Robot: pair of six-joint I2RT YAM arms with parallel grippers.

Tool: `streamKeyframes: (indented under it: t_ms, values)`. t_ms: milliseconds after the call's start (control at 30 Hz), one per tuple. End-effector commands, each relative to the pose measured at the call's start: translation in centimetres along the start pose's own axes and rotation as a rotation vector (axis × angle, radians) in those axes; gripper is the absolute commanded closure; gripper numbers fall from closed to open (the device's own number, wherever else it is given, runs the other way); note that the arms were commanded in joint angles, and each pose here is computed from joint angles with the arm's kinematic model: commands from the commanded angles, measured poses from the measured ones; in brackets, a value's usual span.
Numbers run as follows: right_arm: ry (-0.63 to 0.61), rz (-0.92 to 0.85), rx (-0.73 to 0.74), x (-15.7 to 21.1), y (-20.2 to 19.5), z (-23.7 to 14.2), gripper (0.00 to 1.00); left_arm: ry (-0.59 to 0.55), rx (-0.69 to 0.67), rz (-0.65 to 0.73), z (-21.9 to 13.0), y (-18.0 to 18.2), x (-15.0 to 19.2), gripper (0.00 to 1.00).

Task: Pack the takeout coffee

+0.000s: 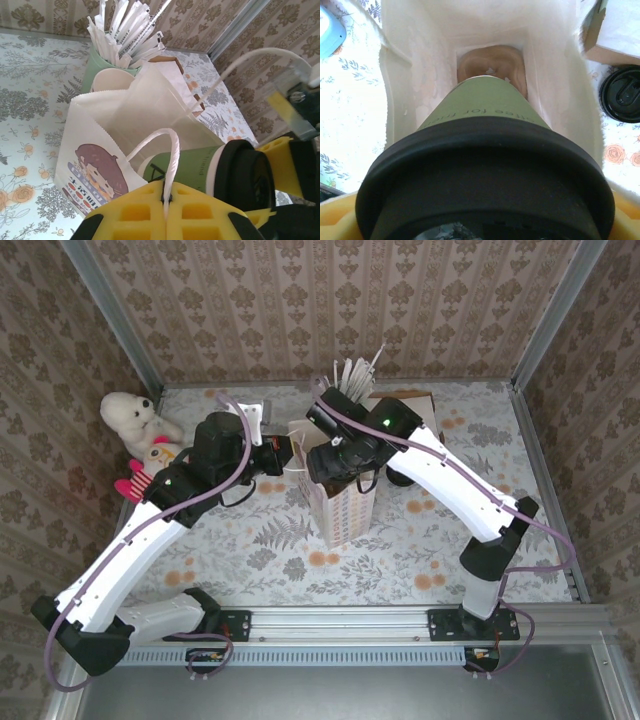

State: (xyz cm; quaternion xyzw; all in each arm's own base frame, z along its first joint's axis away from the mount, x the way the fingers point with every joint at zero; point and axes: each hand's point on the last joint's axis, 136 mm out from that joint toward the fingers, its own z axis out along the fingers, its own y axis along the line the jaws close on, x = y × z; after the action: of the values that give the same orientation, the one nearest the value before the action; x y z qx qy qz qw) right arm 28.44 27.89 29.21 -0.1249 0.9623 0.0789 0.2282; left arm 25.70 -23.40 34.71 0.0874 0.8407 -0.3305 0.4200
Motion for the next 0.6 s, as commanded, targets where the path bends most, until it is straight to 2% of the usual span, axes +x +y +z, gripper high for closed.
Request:
streamKeyframes:
  t_ms: [0,100,267,400,567]
  values:
    - [-0.030,0.005,-0.022,-0.1,-0.8,-2.3,0.42,0.017,-0.080,-0.013,-0.4,1.8,0.8,1.00]
    - [-0.040,0.024,-0.074,-0.2,-0.4,-2.4,0.43,0.006,-0.094,-0.020,-0.6,2.2,0.7,1.00]
    - [0.014,0.024,-0.035,-0.1,-0.1,-0.5,0.43,0.026,0.070,0.005,0.4,-0.8,0.8,1.00]
    - [0.018,0.013,0.058,-0.5,-1.1,0.7,0.43,0.026,0.054,0.019,0.3,-0.7,0.8,1.00]
    - [0.055,0.005,0.055,-0.4,-0.6,2.1,0.43,-0.018,0.072,0.029,-0.9,-0.9,0.3,1.00]
